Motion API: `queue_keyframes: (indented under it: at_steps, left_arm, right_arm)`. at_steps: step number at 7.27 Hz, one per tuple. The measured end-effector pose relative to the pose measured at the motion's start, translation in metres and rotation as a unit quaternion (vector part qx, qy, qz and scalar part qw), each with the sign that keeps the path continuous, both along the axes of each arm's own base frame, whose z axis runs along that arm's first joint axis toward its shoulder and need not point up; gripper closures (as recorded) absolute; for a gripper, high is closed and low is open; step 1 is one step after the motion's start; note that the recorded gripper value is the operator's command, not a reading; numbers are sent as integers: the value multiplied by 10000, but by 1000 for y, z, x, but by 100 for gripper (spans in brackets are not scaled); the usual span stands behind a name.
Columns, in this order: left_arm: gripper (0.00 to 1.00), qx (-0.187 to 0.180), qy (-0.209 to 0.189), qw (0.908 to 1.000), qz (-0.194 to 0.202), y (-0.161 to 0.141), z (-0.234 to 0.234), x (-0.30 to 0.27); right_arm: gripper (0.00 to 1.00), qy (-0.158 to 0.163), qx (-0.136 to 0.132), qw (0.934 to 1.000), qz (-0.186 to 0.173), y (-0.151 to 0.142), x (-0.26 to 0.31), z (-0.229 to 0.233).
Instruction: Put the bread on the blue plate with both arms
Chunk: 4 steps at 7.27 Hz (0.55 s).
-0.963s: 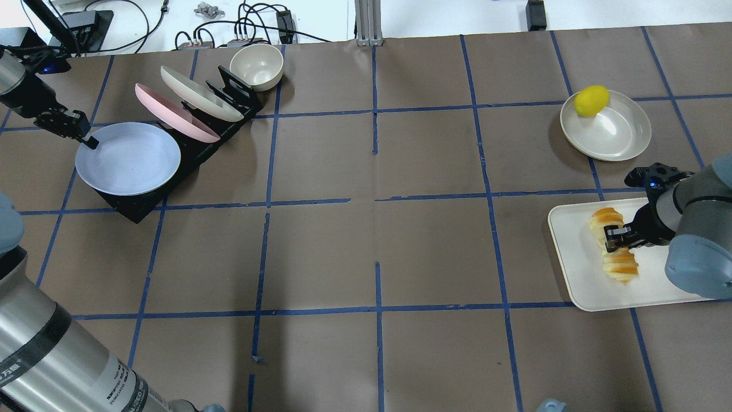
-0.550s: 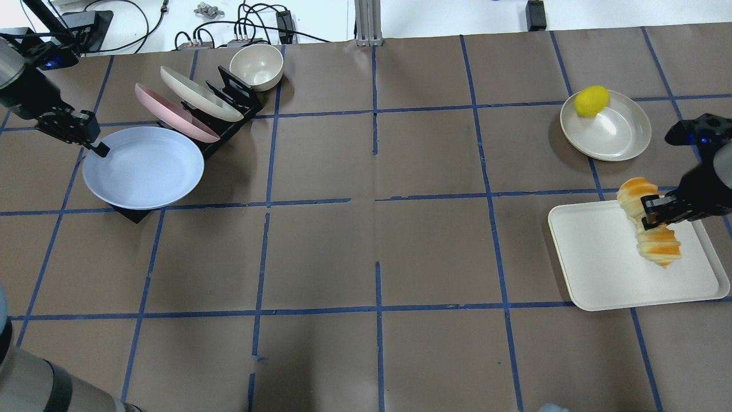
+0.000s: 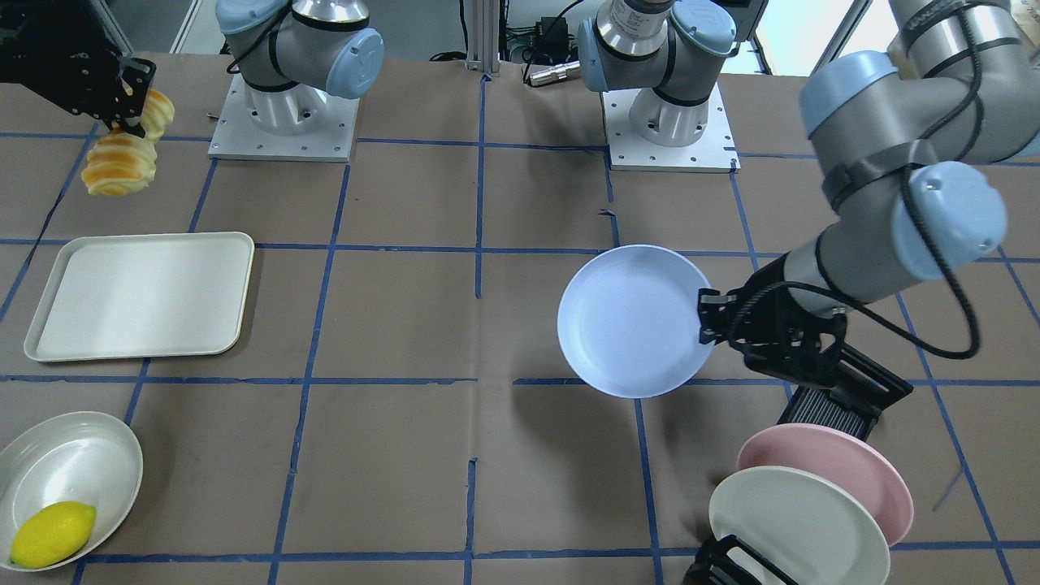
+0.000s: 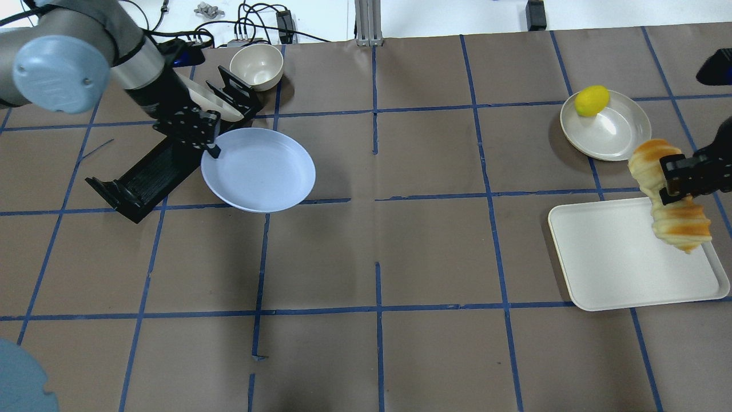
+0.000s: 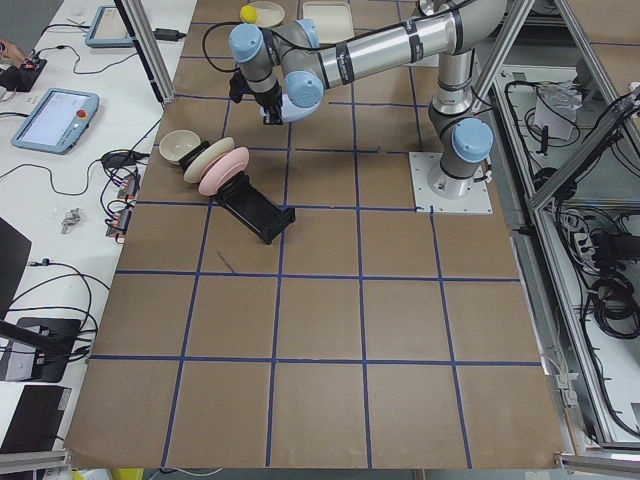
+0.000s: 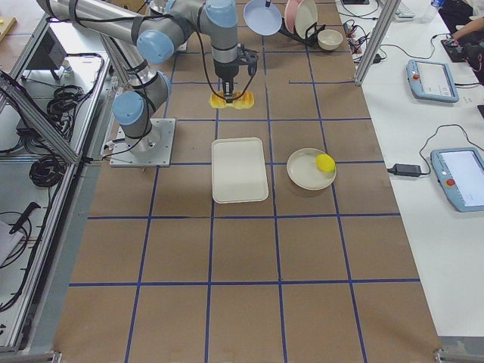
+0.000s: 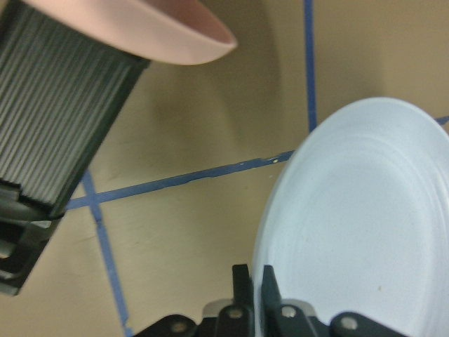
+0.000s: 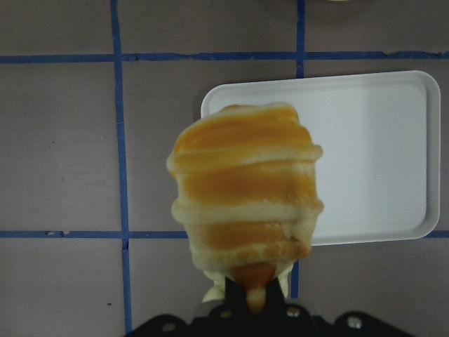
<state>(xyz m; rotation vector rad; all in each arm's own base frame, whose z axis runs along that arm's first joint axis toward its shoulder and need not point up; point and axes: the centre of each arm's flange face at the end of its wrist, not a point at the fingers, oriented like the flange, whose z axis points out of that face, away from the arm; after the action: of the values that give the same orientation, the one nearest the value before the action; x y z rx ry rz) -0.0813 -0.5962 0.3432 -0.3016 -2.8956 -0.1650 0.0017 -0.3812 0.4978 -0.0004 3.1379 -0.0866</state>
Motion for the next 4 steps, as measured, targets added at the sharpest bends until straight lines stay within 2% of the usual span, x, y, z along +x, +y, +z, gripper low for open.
queue_keyframes:
  at_steps: [2, 4]
  left_arm:
    - [97, -247, 236, 9994, 25, -10, -44, -68]
    - [97, -453, 317, 9985, -1, -18, -80, -115]
  right_arm:
    - [99, 32, -93, 9999, 64, -6, 47, 10]
    - [99, 13, -63, 9989, 466, -20, 87, -2]
